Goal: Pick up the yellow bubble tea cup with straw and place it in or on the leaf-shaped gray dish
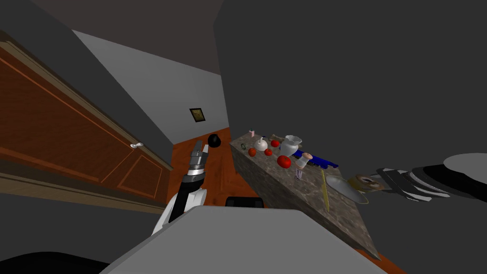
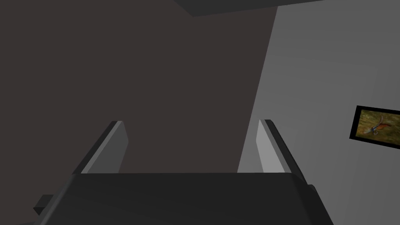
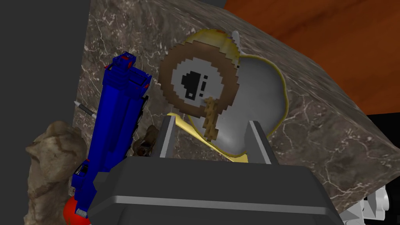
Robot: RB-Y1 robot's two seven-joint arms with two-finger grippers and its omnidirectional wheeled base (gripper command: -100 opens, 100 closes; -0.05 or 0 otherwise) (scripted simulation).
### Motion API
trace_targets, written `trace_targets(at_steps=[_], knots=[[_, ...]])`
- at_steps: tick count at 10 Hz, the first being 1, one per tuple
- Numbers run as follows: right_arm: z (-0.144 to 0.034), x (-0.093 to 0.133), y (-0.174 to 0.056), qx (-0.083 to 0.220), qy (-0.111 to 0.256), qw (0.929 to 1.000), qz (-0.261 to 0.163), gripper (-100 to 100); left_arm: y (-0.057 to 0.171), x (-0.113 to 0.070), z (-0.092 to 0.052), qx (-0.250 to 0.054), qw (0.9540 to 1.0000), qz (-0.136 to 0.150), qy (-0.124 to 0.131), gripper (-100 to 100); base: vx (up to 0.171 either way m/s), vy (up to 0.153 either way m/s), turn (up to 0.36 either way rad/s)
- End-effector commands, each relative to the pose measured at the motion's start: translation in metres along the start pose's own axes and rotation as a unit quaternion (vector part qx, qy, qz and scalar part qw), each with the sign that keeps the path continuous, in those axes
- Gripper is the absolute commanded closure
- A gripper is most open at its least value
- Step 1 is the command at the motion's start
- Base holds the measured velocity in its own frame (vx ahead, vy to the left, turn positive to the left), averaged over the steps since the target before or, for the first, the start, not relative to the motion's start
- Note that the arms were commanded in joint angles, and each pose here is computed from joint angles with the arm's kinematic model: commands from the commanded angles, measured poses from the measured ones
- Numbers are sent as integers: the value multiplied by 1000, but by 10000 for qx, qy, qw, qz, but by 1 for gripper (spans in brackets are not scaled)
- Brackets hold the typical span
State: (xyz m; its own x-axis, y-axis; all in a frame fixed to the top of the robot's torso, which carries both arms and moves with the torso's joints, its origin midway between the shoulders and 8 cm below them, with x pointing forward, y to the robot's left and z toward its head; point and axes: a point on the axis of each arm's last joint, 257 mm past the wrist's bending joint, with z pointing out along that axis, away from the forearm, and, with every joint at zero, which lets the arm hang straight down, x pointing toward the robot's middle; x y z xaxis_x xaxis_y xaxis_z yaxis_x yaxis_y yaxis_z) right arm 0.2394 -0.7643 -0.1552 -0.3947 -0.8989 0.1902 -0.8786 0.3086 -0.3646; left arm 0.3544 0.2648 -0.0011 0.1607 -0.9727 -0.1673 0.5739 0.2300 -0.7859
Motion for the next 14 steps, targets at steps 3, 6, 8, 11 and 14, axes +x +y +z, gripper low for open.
trace_targets(at_steps=[3, 6, 8, 11, 14], knots=[[0, 0, 0, 0, 0, 10000, 0, -100, 0, 0, 0, 0, 10000, 0, 0, 0, 0, 0, 0], [-10, -8, -13, 1, -47, 10000, -39, -100, 0, 0, 0, 0, 10000, 0, 0, 0, -2, -6, -24], [-16, -14, -21, 0, -78, 9999, -67, -100, 0, 0, 0, 0, 10000, 0, 0, 0, -17, -37, -55], [-16, -14, -21, 0, -78, 9999, -67, -100, 0, 0, 0, 0, 10000, 0, 0, 0, -7, -13, -4], [-15, -23, -12, -154, -273, 9994, 178, -100, 0, 0, 0, 0, 10000, 0, 0, 0, -6, -14, -26]])
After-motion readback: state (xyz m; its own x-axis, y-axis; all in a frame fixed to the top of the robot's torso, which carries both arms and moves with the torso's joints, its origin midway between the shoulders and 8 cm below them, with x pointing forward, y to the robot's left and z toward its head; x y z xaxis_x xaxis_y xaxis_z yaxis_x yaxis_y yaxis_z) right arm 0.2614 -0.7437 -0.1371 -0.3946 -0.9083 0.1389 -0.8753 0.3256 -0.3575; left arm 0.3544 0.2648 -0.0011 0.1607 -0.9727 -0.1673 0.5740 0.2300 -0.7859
